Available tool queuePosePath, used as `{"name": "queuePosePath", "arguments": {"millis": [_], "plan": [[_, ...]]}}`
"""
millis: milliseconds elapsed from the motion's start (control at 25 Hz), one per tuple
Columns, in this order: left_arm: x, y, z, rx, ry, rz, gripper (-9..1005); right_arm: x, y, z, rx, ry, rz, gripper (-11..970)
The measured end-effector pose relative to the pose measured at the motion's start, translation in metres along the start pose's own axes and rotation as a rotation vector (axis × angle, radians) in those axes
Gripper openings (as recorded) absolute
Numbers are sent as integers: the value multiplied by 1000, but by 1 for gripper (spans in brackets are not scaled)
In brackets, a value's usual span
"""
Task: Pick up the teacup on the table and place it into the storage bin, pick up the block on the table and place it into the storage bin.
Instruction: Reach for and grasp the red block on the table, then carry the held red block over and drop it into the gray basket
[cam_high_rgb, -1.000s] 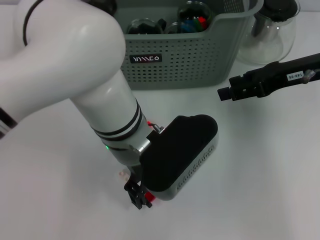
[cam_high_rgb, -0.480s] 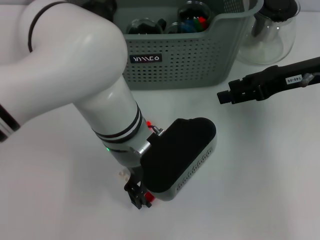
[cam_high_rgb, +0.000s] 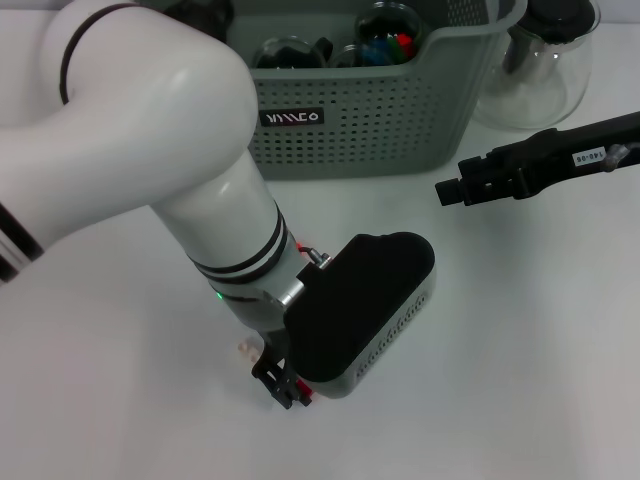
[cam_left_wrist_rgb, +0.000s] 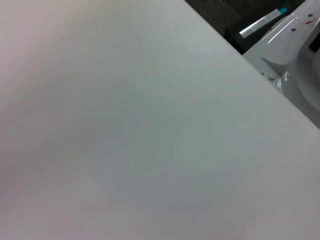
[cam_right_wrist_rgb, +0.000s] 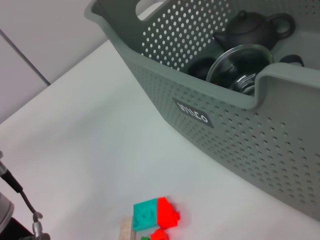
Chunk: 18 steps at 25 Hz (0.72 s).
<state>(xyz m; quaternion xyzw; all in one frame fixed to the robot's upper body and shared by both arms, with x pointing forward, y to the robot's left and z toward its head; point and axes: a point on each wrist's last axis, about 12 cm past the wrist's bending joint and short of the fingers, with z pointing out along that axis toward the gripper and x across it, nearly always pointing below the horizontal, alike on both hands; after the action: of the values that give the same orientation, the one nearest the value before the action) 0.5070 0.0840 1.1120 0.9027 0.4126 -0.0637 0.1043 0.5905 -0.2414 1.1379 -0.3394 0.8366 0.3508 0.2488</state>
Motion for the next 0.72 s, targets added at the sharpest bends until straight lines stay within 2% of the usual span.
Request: {"name": "queuePosePath", "arguments": {"millis": [280, 720], "plan": [[0, 0, 0, 1, 4, 1, 642, -1, 1, 1, -2, 0, -3, 655], [1, 1, -4, -6, 6, -22, 642, -1, 1, 1, -2, 0, -5, 655]]}}
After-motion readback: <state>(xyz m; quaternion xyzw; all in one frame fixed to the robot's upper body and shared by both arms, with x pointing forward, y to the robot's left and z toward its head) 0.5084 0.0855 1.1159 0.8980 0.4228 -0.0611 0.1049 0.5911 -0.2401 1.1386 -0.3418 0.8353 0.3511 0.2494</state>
